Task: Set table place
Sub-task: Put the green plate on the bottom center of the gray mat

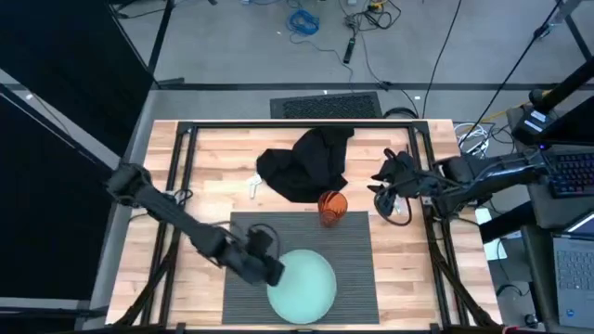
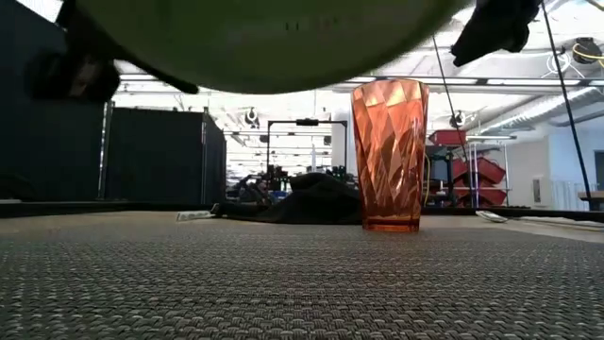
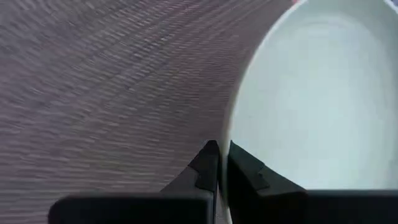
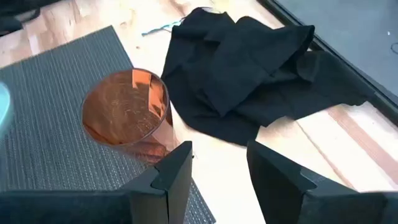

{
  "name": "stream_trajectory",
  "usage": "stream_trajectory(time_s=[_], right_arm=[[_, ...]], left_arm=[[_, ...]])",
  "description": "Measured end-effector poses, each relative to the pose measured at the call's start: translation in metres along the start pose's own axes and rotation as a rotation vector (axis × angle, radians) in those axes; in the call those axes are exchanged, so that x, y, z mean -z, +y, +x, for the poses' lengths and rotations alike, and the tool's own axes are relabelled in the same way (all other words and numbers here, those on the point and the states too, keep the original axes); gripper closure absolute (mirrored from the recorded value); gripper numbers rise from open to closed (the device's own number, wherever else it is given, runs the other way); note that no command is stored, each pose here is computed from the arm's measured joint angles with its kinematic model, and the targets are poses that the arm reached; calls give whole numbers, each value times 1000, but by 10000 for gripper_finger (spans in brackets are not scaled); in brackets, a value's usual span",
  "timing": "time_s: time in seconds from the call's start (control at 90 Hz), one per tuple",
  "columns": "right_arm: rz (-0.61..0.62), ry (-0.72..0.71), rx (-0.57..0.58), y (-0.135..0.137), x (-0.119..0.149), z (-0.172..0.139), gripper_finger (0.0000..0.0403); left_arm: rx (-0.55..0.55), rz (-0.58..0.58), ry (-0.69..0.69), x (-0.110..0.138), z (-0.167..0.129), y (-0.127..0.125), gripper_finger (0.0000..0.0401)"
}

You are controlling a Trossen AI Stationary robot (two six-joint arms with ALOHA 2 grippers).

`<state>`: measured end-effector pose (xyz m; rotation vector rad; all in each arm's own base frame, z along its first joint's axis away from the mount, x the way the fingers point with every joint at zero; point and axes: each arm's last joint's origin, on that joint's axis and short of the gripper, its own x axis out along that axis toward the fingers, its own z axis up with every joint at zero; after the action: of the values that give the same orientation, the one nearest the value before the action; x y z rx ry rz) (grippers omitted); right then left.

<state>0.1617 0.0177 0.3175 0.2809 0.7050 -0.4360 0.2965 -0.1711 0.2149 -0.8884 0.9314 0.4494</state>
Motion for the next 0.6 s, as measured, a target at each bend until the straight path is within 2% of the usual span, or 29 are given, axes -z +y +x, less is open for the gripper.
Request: stream_trajectory(time_s=[0.056, 0.1, 0.244, 0.356, 0.6], right_arm=[[13, 4, -22, -1, 0, -2, 261], [24, 1, -32, -2, 0, -4, 261], [74, -21, -40, -2, -2, -6, 261], [93, -52, -61, 1, -5, -4, 261], [91, -59, -69, 3, -7, -3, 261]], left_arm=[[-100, 72, 14, -3, -4, -3, 401], [-133, 104, 12, -6, -8, -6, 401], [-101, 154, -13, -20, -12, -15, 401], [-85, 179, -7, -21, -9, -17, 401], [-93, 214, 83, -10, 26, -18, 401]])
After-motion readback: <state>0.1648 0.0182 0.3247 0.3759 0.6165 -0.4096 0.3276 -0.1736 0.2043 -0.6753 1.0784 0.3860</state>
